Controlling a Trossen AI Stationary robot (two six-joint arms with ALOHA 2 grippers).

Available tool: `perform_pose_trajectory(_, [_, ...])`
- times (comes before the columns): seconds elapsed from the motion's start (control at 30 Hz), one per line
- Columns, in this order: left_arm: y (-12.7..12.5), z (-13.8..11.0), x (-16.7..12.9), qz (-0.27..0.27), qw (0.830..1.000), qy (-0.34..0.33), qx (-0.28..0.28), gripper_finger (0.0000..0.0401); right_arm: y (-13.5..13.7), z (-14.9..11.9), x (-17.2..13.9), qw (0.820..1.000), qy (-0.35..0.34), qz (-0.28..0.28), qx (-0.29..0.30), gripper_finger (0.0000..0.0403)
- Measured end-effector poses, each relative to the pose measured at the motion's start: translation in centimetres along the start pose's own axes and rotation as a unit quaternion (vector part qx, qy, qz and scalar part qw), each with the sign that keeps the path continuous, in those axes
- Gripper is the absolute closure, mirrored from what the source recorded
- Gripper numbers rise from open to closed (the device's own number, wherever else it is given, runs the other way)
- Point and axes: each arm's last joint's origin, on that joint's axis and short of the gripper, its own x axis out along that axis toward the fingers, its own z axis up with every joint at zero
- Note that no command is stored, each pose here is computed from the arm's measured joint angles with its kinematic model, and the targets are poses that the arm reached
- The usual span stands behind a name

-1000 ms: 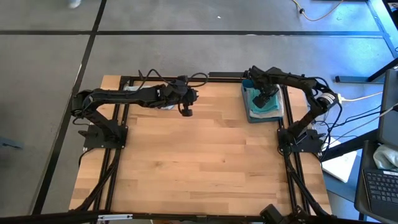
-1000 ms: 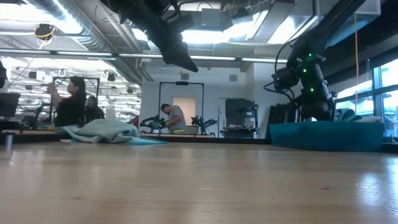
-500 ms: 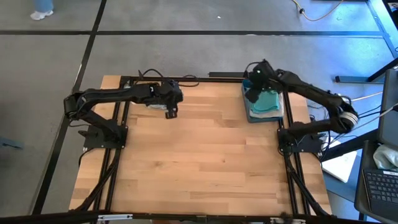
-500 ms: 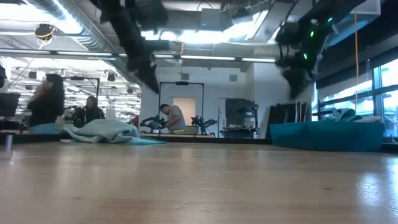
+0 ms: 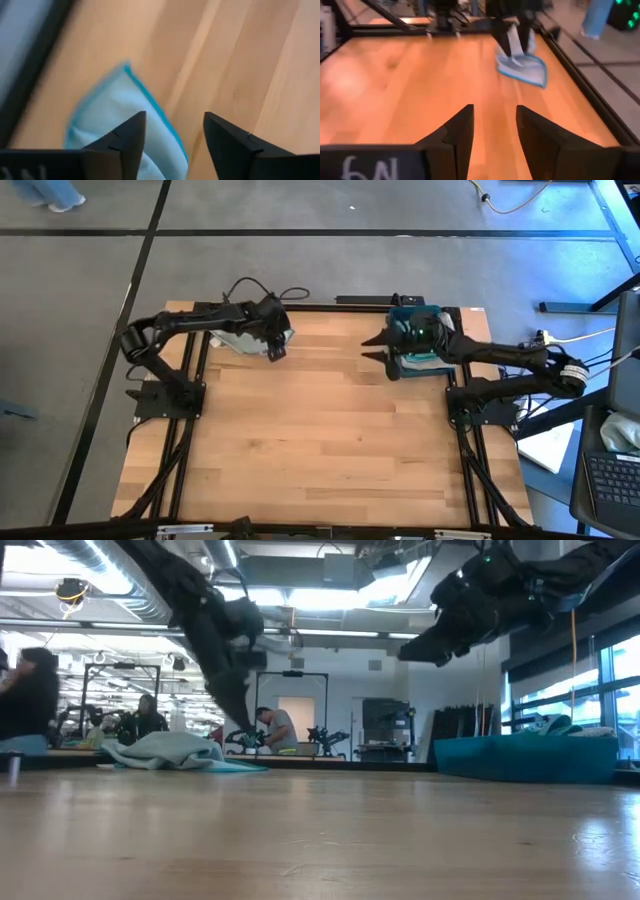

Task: Fold microfiber towels
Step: Fold the light blue microfiber cloth

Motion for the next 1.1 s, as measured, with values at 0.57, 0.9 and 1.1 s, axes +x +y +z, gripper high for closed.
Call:
perform_pose_trajectory(0.57, [-0.6,-2.7,5.8,0.022,0.981,0.167,-0.093,0.0199,2.0,0.9,0.8,0.997,-0.034,0.019,-0.072,0.0204])
perform_pose_trajectory(0.9, [-4.2,-2.3,4.7,-0.038,0.98,0.171,-0.095,0.0301,2.0,0.9,0.8,0.996,-0.032,0.019,-0.077,0.0204])
perform_pose_trajectory(1.1, [-9.2,-1.3,3.9,-0.079,0.981,0.162,-0.067,0.0367,2.0,0.9,0.8,0.997,-0.03,0.02,-0.07,0.0204])
